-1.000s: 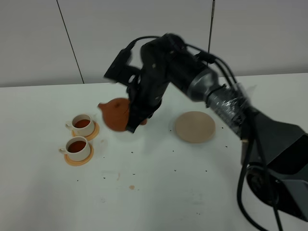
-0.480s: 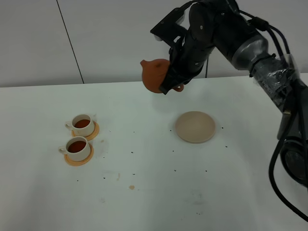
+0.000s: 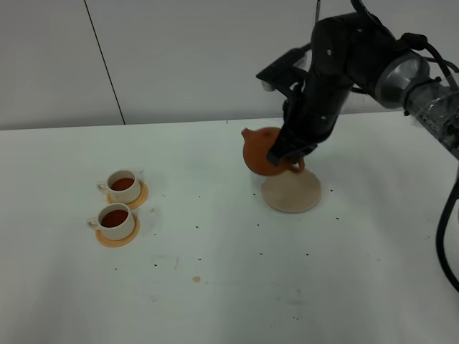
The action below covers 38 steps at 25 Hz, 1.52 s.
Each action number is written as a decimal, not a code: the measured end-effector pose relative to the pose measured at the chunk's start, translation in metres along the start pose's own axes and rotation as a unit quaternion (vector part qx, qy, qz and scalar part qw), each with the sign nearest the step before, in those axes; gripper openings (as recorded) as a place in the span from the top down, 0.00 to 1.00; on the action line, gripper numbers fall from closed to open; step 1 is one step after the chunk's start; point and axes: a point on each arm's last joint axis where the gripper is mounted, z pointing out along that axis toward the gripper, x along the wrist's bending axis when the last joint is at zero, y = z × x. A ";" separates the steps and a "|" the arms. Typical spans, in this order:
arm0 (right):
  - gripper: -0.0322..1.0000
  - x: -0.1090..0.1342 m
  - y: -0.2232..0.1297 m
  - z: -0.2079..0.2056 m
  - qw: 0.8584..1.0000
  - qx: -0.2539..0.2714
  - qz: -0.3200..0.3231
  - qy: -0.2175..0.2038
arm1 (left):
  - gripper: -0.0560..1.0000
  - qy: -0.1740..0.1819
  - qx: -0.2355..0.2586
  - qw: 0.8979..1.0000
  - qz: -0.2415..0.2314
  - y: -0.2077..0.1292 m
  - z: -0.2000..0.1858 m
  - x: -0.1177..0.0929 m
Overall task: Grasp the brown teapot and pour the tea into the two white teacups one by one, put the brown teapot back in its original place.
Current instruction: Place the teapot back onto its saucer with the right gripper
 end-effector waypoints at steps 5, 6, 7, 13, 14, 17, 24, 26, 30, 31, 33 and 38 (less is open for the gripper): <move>0.88 0.003 -0.021 0.005 1.000 -0.022 0.009 -0.002 | 0.59 0.000 0.000 1.000 0.000 0.000 0.000 0.000; 0.88 0.003 -0.028 0.007 1.000 -0.024 0.012 -0.005 | 0.59 0.000 0.000 1.000 0.000 0.000 0.000 0.000; 0.88 0.005 -0.033 0.008 0.999 -0.033 0.016 -0.011 | 0.59 0.000 0.000 1.000 0.000 0.000 0.000 0.000; 0.88 0.005 -0.060 0.013 0.997 -0.056 0.029 -0.039 | 0.59 0.000 0.000 1.000 0.000 0.000 0.000 0.000; 0.88 0.006 -0.063 0.016 0.997 -0.055 0.030 -0.040 | 0.59 0.000 0.000 1.000 0.000 0.000 0.000 0.000; 0.88 0.006 -0.065 0.020 0.997 -0.058 0.031 -0.041 | 0.59 0.000 0.000 1.000 0.000 0.000 0.000 0.000; 0.88 0.005 -0.061 0.020 0.995 -0.085 0.025 -0.050 | 0.59 0.000 0.000 1.000 0.000 0.000 0.000 0.000; 0.88 0.005 -0.060 0.019 0.994 -0.090 0.024 -0.051 | 0.59 0.000 0.000 1.000 0.000 0.000 0.000 0.000; 0.88 0.004 -0.059 0.020 0.993 -0.097 0.024 -0.056 | 0.59 0.000 0.000 1.000 0.000 0.000 0.000 0.000; 0.88 0.003 -0.058 0.021 0.993 -0.098 0.025 -0.056 | 0.59 0.000 0.000 1.000 0.000 0.000 0.000 0.000; 0.88 0.003 -0.059 0.023 0.993 -0.097 0.025 -0.055 | 0.59 0.000 0.000 1.000 0.000 0.000 0.000 0.000; 0.88 0.003 -0.060 0.030 0.994 -0.090 0.026 -0.053 | 0.59 0.000 0.000 1.000 0.000 0.000 0.000 0.000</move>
